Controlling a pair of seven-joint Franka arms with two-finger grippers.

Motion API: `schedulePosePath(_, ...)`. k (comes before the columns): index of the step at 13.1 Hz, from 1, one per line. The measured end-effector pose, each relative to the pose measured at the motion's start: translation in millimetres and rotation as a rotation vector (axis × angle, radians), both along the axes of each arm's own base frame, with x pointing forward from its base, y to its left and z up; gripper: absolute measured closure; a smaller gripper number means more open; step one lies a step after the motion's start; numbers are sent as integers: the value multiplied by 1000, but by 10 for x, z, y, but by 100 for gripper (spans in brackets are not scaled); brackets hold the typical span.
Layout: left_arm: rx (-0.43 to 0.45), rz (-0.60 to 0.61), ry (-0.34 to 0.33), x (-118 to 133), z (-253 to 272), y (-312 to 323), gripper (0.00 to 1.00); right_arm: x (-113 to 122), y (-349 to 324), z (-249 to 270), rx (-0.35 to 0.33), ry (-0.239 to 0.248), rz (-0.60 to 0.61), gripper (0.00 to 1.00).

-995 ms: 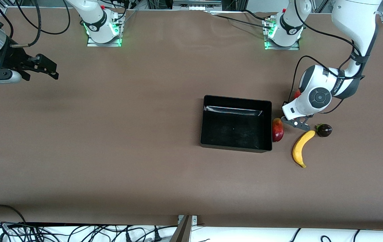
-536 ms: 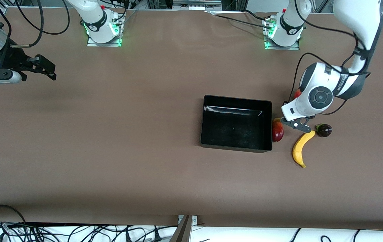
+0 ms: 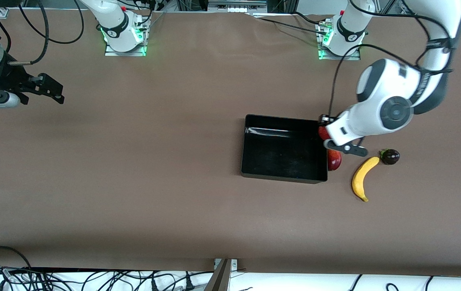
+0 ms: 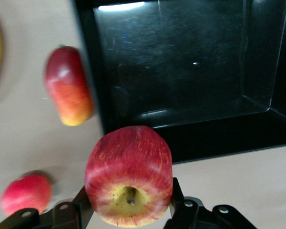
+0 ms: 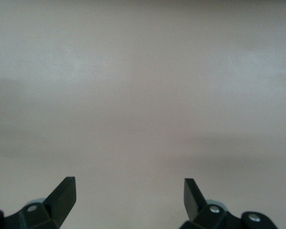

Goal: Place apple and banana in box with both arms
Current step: 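Carry the apple into the black box and open the left gripper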

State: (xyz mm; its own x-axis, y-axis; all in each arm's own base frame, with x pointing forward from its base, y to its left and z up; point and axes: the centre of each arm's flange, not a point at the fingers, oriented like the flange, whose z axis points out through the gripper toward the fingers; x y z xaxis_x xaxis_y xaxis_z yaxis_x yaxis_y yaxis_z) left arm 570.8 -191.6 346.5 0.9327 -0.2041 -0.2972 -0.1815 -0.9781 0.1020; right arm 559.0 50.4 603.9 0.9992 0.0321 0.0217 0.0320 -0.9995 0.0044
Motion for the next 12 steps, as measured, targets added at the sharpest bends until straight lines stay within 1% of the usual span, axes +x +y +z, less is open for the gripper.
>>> schedulePosePath(2, -15, -9, -3, 15, -437, -267, 36, 14, -5, 13, 1, -3, -1, 0)
schedulePosePath(3, -20, -19, 6, -2, -655, -379, 36, 15, -6, 18, 1, -4, -1, 0)
schedulePosePath(5, -10, -49, 38, -75, -965, -529, 36, 19, -8, 25, 1, -8, -1, 0)
schedulePosePath(8, 37, -93, 99, -165, -1455, -519, 36, 27, -8, 36, 2, -15, -2, 0)
schedulePosePath(9, 40, -96, 112, -175, -1531, -526, 36, 28, -8, 37, 2, -16, -2, 0)
schedulePosePath(10, 41, -100, 107, -157, -1496, -544, 35, 28, -8, 38, 2, -16, -2, 0)
schedulePosePath(11, 44, -108, 98, -150, -1491, -562, 29, 28, -9, 38, 2, -16, -2, 0)
schedulePosePath(12, 48, -116, 86, -129, -1466, -578, 19, 29, -9, 39, 2, -16, -2, 0)
